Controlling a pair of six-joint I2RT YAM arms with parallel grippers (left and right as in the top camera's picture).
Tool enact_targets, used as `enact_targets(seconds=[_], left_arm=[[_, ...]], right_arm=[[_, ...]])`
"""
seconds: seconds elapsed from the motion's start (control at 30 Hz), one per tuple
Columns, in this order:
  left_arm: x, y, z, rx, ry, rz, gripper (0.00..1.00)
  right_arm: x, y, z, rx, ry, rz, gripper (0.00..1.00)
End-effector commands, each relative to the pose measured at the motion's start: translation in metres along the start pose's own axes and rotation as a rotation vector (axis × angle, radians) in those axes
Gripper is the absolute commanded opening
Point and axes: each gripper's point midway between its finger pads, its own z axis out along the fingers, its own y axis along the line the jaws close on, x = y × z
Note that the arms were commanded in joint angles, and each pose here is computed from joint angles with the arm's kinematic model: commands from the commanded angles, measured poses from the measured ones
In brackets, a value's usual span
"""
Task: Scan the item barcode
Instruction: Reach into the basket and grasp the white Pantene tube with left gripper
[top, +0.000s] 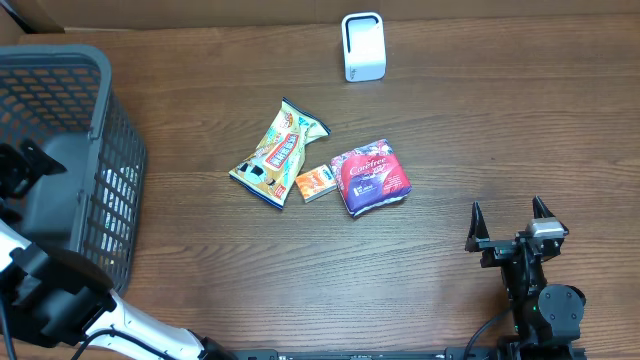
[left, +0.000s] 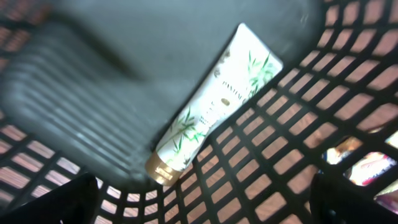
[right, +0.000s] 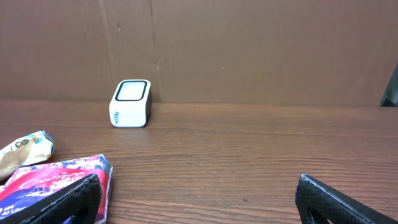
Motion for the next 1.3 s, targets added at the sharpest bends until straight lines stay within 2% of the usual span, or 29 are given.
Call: enact_targets(seconds=[0.0, 0.23, 0.53, 0.8, 1.07, 1.27], left_arm=[[0.01, 0.002, 0.031, 0.027, 0.098, 0.051, 1.0], [0.023, 0.001, 0.071, 0.079, 0.167, 0.093, 1.0], [0.036, 0.001, 0.107, 0.085, 0.215, 0.127, 0.96], [0.049, -0.013, 0.14, 0.087, 0.244, 0.214, 0.94], [0.054, -0.009, 0.162, -0.02, 0.246, 0.276, 0.93], [0.053, -0.006, 0.164, -0.031, 0.242, 0.277, 0.85]], right_arm=[[0.002, -0.002, 0.0, 0.012, -0.003, -0.005, 1.0], [0.002, -0.002, 0.0, 0.012, -0.003, -0.005, 1.0], [0.002, -0.002, 0.0, 0.012, -0.003, -0.005, 1.0], [0.002, -0.002, 0.0, 0.012, -0.003, -0.005, 1.0], [0.002, -0.002, 0.0, 0.012, -0.003, -0.005, 1.0], [0.002, -0.002, 0.0, 0.012, -0.003, -0.005, 1.0]])
